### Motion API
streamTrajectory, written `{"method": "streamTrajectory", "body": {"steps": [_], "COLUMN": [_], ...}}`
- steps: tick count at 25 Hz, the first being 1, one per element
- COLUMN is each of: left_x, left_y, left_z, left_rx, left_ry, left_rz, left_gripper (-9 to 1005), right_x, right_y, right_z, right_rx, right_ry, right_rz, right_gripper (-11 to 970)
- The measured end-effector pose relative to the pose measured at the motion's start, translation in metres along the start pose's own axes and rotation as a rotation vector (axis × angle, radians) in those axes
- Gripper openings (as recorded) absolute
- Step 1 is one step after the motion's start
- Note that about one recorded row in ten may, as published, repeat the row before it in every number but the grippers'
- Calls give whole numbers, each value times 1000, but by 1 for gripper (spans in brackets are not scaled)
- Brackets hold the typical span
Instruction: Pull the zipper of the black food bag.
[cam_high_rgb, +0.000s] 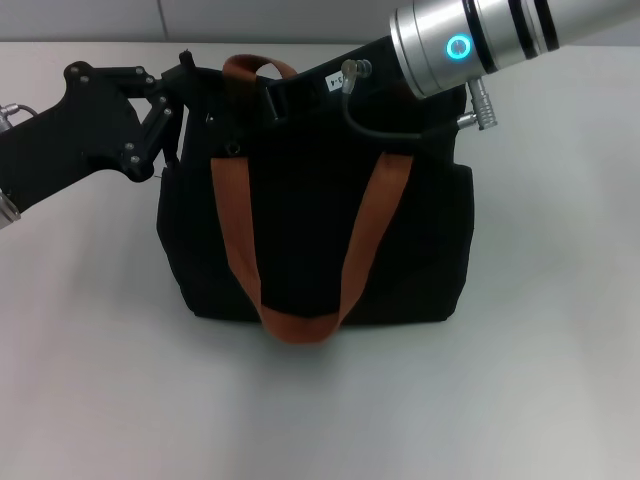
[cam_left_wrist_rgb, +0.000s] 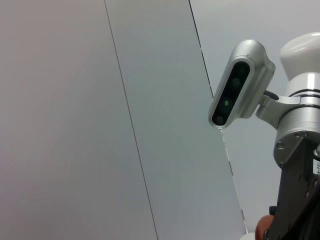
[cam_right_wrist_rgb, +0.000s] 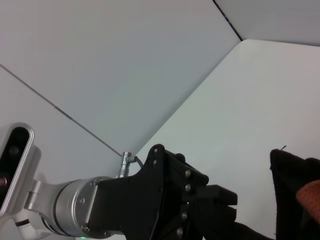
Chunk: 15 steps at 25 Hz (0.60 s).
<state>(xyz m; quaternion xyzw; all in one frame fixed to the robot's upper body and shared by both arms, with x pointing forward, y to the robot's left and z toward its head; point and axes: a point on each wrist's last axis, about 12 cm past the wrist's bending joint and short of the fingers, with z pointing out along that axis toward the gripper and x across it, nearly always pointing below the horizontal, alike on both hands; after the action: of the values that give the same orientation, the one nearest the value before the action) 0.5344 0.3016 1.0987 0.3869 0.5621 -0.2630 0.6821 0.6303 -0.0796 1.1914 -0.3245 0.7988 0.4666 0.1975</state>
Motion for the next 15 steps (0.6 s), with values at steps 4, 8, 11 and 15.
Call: {"method": "streamTrajectory", "body": {"steps": [4, 8, 11, 15], "left_x": [-1, 0, 0, 0], "left_y": [0, -1, -1, -1], "left_z": [0, -3, -4, -5], "left_rx": [-1, -5, -9, -11], "left_ry": [-6, -6, -6, -5], "left_rz": [-1, -3, -5, -6], "left_gripper": [25, 24, 24, 24], "right_x": [-1, -4, -6, -6], "right_y": [2, 5, 6, 8], "right_z": [1, -1, -5, -8], "right_rx": [6, 28, 56, 85], "right_ry": [8, 15, 22, 29], "right_rz": [-17, -33, -39, -44], "right_gripper": [145, 46, -1, -1]}}
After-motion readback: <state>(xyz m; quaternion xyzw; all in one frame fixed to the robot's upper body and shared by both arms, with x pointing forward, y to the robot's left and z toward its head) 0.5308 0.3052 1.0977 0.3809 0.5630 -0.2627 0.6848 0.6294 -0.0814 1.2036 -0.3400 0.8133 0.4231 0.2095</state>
